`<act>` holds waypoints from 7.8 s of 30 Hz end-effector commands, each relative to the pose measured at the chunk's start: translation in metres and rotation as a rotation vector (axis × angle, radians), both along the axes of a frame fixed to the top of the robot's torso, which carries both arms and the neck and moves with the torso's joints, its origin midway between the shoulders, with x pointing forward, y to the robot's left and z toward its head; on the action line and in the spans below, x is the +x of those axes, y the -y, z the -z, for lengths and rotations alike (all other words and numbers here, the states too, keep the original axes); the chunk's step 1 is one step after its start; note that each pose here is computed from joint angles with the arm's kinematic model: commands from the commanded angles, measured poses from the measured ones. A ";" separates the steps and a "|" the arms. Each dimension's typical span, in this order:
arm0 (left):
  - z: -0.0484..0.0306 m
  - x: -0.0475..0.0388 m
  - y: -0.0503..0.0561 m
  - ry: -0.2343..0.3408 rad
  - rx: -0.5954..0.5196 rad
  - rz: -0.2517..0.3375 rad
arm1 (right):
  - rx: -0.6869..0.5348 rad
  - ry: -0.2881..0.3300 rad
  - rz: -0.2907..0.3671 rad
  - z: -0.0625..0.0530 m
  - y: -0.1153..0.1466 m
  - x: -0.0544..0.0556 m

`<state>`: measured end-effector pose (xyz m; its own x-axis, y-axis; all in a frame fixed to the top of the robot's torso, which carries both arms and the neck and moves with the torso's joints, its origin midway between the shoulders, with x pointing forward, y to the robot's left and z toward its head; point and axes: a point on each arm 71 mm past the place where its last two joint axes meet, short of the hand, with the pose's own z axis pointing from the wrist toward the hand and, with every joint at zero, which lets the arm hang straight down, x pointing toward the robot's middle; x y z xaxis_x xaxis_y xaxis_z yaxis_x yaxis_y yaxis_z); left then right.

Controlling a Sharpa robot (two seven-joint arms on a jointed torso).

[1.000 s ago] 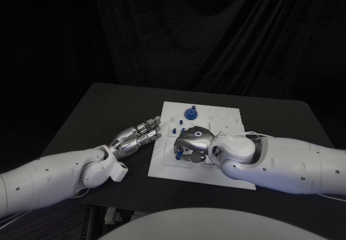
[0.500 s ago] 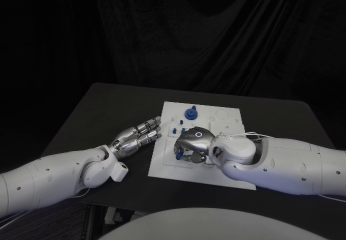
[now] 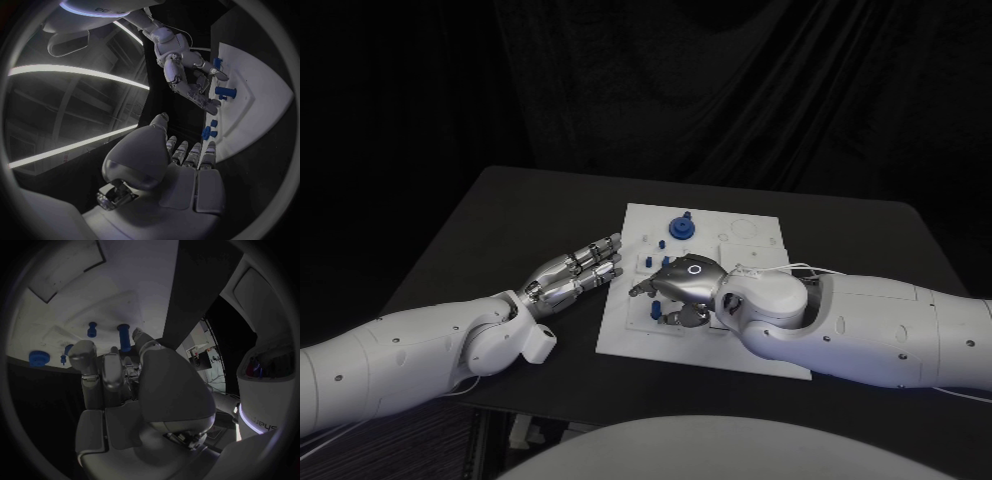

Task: Assemble the parts on the task board

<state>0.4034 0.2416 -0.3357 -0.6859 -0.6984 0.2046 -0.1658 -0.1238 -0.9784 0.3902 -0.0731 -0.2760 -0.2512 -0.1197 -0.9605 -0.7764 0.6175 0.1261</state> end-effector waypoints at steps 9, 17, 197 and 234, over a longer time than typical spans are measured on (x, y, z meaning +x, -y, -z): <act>-0.0039 -0.0026 -0.004 0.050 -0.070 -0.022 | 0.161 0.061 0.069 -0.032 0.032 0.005; -0.0024 -0.0042 -0.005 0.050 -0.057 -0.035 | 0.223 0.024 0.244 -0.078 0.091 0.020; 0.0125 -0.0131 -0.004 -0.009 -0.049 -0.011 | 0.124 -0.505 0.826 0.021 0.137 -0.012; 0.0163 -0.0140 -0.005 -0.021 -0.045 -0.008 | 0.155 -0.422 0.733 0.016 0.136 -0.013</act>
